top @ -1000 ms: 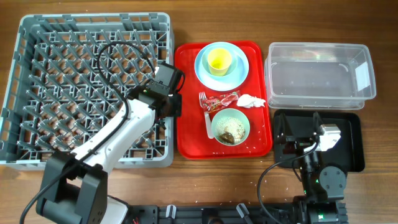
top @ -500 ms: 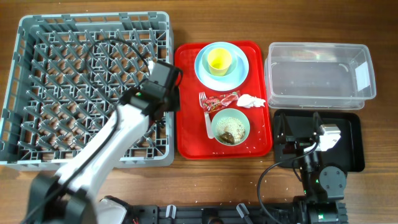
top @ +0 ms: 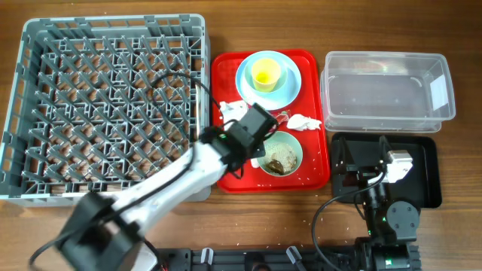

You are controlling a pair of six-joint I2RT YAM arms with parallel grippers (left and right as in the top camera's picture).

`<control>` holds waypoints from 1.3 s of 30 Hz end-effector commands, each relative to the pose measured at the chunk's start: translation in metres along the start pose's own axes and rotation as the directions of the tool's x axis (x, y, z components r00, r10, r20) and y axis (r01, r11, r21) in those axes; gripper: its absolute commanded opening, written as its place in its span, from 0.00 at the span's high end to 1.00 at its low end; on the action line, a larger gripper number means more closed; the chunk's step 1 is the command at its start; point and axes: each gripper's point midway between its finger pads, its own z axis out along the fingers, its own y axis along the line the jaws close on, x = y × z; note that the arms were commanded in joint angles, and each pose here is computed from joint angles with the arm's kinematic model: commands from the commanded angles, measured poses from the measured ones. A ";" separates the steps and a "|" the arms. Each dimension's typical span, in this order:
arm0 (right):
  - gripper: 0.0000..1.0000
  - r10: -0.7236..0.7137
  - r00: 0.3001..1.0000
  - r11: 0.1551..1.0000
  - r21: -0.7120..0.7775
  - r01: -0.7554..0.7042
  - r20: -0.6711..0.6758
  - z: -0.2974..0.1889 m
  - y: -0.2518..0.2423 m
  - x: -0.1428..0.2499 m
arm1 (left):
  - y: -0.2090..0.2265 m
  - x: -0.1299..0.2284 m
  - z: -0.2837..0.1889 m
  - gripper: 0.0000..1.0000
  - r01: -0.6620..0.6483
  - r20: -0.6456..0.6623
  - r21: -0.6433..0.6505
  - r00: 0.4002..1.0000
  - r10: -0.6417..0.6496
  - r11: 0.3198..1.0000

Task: Sort waste into correct bins and load items into the dishwasher rack
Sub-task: 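Move the left gripper back to the white fork on the tray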

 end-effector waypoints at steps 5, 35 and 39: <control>0.00 0.006 1.000 1.000 0.001 -0.006 0.007 0.000 0.000 -0.001 | 0.006 0.004 0.047 0.66 0.030 0.022 -0.084 0.999 -0.028 0.996; 0.00 0.006 1.000 1.000 0.001 -0.006 0.007 0.000 0.000 -0.001 | -0.002 0.019 0.073 0.78 -0.112 0.017 -0.105 0.993 0.114 0.988; 0.00 0.006 1.000 1.000 0.001 -0.006 0.007 0.000 0.000 -0.001 | 0.004 0.019 0.082 0.78 -0.109 0.015 -0.131 0.994 0.112 0.985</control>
